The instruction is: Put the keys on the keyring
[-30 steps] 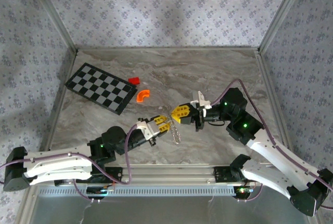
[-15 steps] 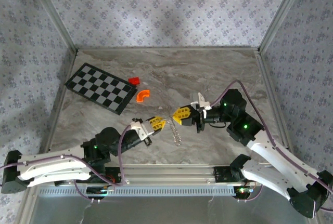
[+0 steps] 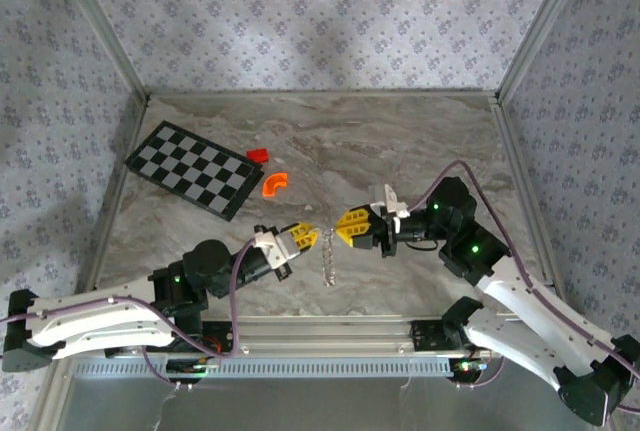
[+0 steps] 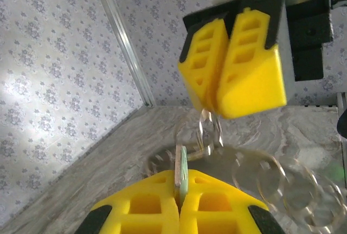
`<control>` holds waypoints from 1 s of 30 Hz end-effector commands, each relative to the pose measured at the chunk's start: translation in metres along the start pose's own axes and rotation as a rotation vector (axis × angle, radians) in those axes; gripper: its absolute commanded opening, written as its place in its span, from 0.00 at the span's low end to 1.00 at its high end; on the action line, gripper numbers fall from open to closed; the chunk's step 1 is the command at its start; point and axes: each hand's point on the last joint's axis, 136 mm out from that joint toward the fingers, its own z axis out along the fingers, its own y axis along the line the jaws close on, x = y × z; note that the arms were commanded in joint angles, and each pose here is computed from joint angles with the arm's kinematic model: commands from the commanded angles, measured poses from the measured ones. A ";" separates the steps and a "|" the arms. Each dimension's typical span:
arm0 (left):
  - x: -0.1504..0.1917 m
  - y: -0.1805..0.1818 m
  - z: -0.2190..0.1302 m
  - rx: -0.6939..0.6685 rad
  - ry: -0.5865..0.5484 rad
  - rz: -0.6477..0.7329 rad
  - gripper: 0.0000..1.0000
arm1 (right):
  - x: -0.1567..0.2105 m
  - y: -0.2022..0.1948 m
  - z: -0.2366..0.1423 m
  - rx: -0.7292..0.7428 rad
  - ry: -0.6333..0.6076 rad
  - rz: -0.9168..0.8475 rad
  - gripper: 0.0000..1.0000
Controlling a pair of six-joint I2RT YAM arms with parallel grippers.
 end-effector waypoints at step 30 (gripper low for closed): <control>-0.039 -0.029 -0.007 0.293 0.130 0.178 0.00 | 0.004 0.031 -0.013 0.023 -0.030 -0.079 0.35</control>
